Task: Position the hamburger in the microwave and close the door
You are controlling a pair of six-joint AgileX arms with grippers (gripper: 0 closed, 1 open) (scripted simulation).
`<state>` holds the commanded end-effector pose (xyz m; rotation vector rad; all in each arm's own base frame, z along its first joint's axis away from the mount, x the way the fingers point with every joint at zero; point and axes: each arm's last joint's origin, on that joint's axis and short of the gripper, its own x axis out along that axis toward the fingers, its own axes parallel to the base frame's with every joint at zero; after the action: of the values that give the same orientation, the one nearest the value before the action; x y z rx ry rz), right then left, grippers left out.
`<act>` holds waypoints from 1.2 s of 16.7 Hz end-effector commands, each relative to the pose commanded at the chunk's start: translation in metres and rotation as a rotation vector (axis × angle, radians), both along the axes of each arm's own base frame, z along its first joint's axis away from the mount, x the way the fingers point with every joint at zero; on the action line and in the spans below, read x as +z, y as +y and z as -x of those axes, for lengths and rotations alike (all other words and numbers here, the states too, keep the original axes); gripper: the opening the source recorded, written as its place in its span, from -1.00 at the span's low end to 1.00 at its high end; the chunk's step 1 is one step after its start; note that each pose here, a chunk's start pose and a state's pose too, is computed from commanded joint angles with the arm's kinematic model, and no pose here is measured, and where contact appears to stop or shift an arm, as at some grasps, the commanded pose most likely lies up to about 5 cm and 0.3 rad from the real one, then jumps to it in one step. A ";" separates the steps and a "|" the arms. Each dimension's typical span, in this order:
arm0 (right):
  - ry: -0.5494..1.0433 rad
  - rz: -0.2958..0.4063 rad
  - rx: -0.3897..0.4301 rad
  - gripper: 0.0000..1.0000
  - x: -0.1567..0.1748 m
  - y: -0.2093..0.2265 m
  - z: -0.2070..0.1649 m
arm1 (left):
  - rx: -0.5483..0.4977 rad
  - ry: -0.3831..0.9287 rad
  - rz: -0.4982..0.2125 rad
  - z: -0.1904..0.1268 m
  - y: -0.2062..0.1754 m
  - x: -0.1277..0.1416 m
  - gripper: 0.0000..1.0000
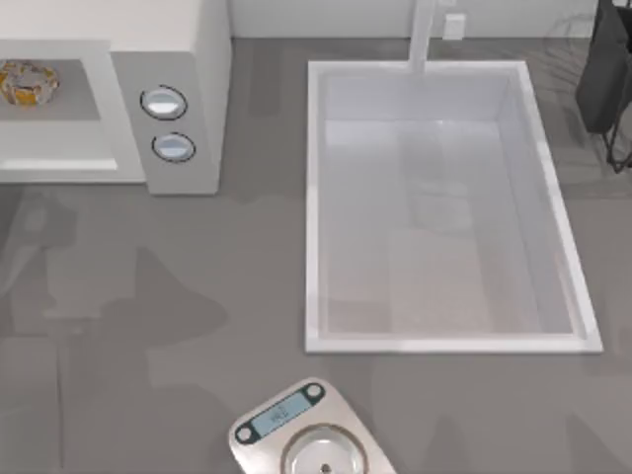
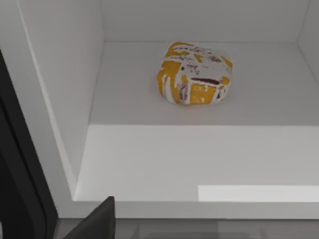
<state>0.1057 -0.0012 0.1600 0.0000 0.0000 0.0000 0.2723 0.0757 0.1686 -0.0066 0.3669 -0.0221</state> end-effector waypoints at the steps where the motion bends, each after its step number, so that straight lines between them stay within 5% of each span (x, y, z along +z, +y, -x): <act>1: 0.000 0.000 0.000 1.00 0.000 0.000 0.000 | 0.000 0.000 0.000 0.000 0.000 0.000 1.00; 8: 0.000 0.000 0.000 1.00 0.000 0.000 0.000 | 0.003 -0.021 -0.008 0.020 -0.015 0.012 1.00; 14: 0.000 0.000 0.000 1.00 0.000 0.000 0.000 | 0.001 -0.150 -0.031 0.089 -0.050 0.034 1.00; 20: 0.000 0.000 0.000 1.00 0.000 0.000 0.000 | 0.012 -0.314 -0.026 0.153 -0.071 0.014 1.00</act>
<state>0.1057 -0.0012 0.1600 0.0000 0.0000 0.0000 0.1198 0.0045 0.1828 0.0201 0.0531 -0.0059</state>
